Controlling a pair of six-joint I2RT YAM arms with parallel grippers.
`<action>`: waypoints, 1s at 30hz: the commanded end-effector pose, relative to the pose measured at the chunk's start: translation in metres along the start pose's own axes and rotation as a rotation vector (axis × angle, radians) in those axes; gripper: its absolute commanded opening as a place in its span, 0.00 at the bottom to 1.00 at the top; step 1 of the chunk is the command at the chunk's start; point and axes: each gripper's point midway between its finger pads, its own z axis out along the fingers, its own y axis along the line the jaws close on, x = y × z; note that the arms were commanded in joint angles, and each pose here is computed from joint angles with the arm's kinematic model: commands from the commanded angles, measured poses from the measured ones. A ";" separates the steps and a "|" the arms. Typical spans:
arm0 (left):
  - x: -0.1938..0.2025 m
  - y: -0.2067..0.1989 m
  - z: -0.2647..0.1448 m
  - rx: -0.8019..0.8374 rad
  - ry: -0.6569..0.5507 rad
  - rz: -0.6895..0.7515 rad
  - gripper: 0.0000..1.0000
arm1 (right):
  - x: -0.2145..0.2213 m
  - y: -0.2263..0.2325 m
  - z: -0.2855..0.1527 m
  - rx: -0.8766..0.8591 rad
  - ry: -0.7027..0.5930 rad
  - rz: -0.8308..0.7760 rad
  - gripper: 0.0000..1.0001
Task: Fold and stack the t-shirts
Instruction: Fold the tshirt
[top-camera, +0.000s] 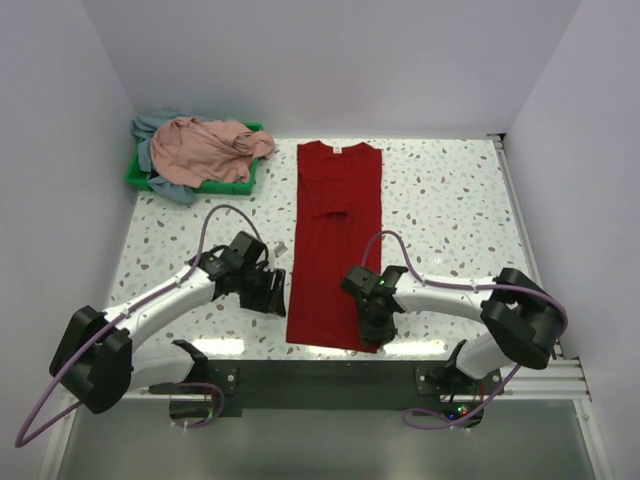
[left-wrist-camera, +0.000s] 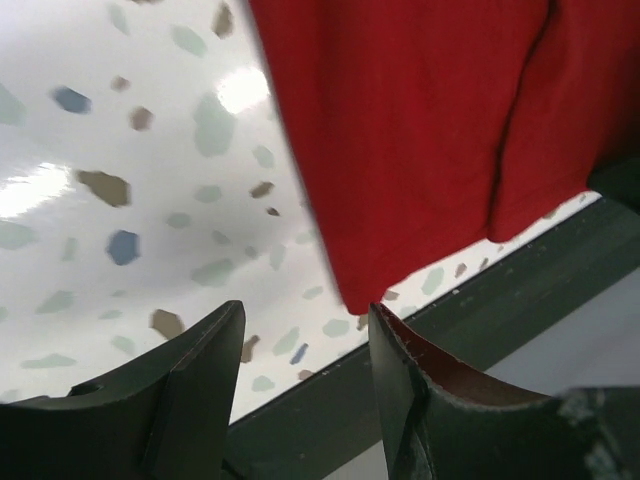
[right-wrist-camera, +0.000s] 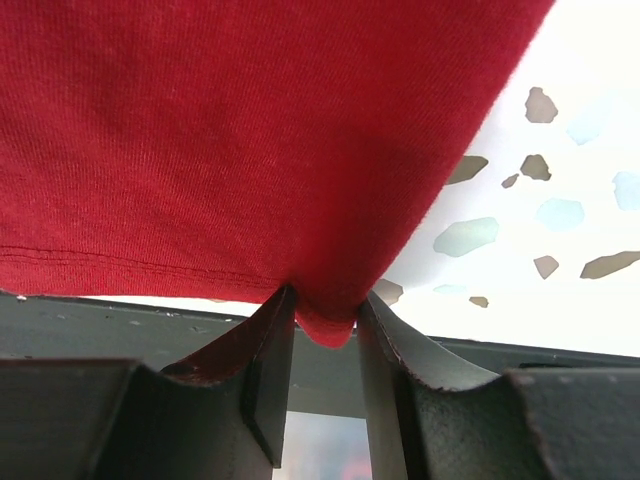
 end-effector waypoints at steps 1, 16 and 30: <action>0.019 -0.022 0.005 0.099 0.028 -0.044 0.57 | 0.010 -0.005 0.010 0.017 0.044 -0.019 0.34; 0.034 -0.027 0.032 0.057 -0.021 -0.196 0.58 | 0.017 0.002 -0.006 -0.070 0.041 0.018 0.48; 0.052 -0.029 0.044 0.017 -0.002 -0.190 0.50 | 0.017 -0.007 -0.011 -0.065 0.002 0.041 0.52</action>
